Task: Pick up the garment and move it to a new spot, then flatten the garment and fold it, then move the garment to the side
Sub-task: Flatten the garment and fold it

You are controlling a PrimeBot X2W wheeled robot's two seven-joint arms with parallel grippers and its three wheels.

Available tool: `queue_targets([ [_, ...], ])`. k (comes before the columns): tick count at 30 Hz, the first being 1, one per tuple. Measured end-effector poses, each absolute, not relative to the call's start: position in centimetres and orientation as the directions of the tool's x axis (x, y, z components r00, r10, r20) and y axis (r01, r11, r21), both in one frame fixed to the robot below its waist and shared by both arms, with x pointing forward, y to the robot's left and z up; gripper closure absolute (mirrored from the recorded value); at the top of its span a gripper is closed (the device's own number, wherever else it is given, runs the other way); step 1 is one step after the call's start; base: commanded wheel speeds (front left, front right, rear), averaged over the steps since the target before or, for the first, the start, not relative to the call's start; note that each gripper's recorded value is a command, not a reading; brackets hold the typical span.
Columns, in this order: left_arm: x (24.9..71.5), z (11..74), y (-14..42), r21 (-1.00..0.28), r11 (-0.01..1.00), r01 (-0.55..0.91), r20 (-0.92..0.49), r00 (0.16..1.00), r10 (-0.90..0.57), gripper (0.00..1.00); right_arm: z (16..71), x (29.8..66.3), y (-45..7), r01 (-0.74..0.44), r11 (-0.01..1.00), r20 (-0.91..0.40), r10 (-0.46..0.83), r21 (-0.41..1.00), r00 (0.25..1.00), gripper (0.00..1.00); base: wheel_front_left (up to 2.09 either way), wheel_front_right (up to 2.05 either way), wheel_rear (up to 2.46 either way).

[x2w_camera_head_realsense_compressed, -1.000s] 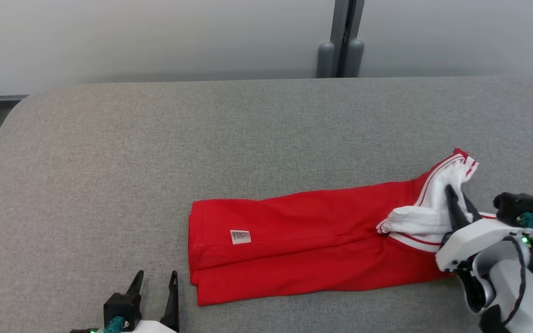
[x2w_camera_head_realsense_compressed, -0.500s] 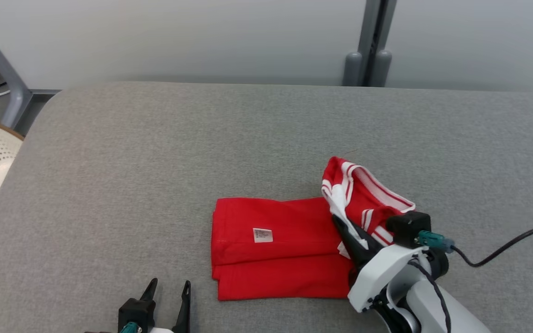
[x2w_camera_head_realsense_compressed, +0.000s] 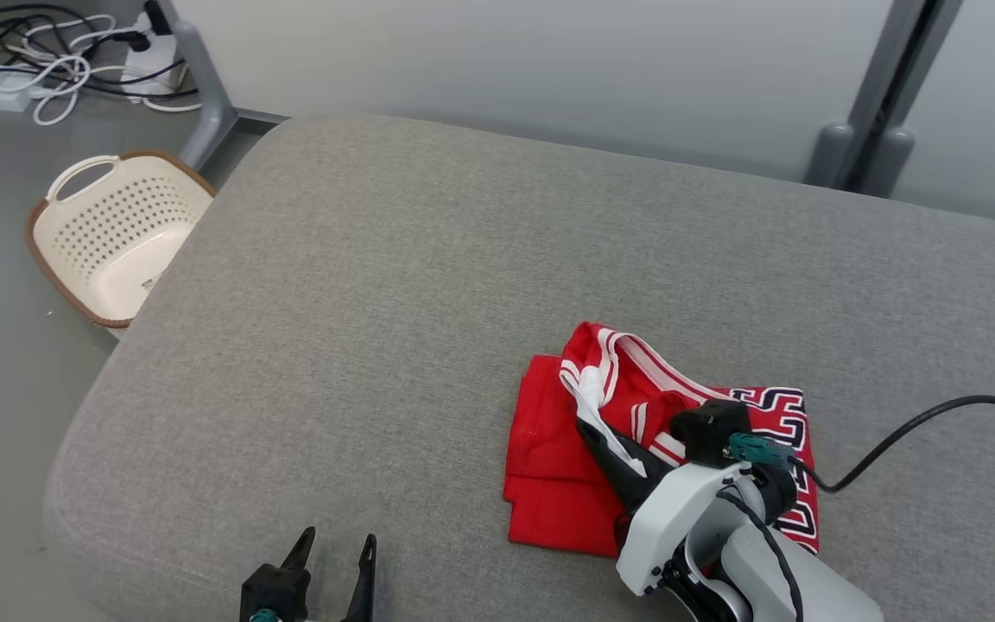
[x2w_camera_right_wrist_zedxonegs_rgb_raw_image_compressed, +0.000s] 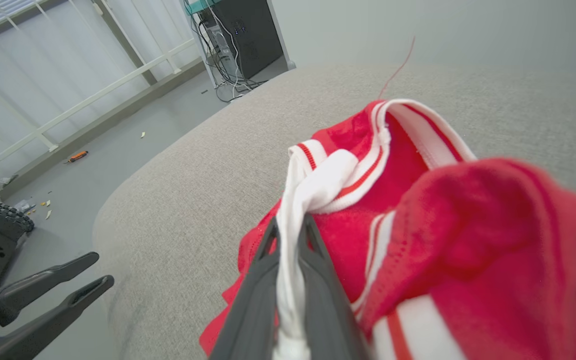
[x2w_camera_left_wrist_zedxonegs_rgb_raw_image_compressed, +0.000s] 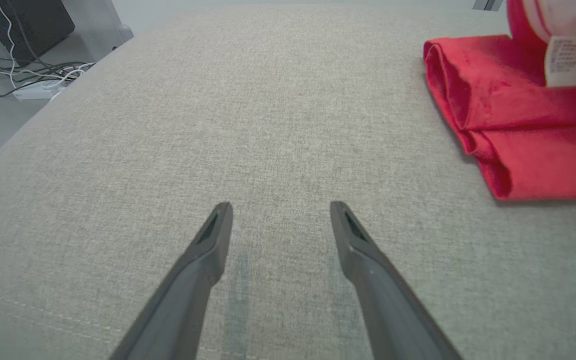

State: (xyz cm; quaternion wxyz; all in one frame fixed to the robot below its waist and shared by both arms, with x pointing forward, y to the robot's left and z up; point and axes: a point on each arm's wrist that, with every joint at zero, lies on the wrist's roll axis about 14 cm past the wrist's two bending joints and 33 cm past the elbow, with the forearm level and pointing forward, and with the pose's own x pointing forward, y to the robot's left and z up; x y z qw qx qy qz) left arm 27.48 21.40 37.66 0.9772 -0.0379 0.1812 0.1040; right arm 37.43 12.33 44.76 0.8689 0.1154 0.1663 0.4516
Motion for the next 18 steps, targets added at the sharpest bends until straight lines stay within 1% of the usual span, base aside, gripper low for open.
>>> queue_targets([
  [2,26.9,37.6,21.8,-0.037,0.971,-0.238,-0.365,0.907,0.209,0.0,44.8,37.2,13.2,-0.76,0.543,-0.181,0.838,0.356,0.514,1.0,0.0,0.0,0.0],
  [3,26.7,37.6,22.0,-0.037,0.968,-0.248,-0.366,0.905,0.218,0.0,44.9,37.0,13.6,-0.763,0.533,-0.176,0.845,0.366,0.505,0.81,0.0,0.0,0.0],
  [4,26.5,37.6,22.2,-0.035,0.966,-0.258,-0.368,0.902,0.228,0.0,45.0,36.8,14.0,-0.767,0.523,-0.175,0.851,0.372,0.496,0.18,0.0,0.0,0.0],
  [5,26.3,37.5,22.4,-0.032,0.964,-0.265,-0.37,0.899,0.235,0.0,45.3,36.8,14.3,-0.771,0.515,-0.161,0.855,0.374,0.493,0.0,0.0,0.0,0.0],
  [7,26.0,37.3,22.4,-0.033,0.962,-0.271,-0.376,0.895,0.239,0.0,45.8,37.0,14.5,-0.771,0.51,-0.142,0.857,0.383,0.496,0.0,0.0,0.0,0.0],
  [10,26.3,37.3,22.2,-0.033,0.963,-0.267,-0.375,0.897,0.236,0.0,46.5,37.6,14.1,-0.76,0.522,-0.114,0.845,0.388,0.522,0.0,0.0,0.0,0.0],
  [18,28.2,37.6,20.7,-0.042,0.978,-0.203,-0.36,0.916,0.175,0.0,48.8,41.1,10.4,-0.701,0.618,-0.044,0.76,0.357,0.648,0.0,0.0,0.0,0.0],
])
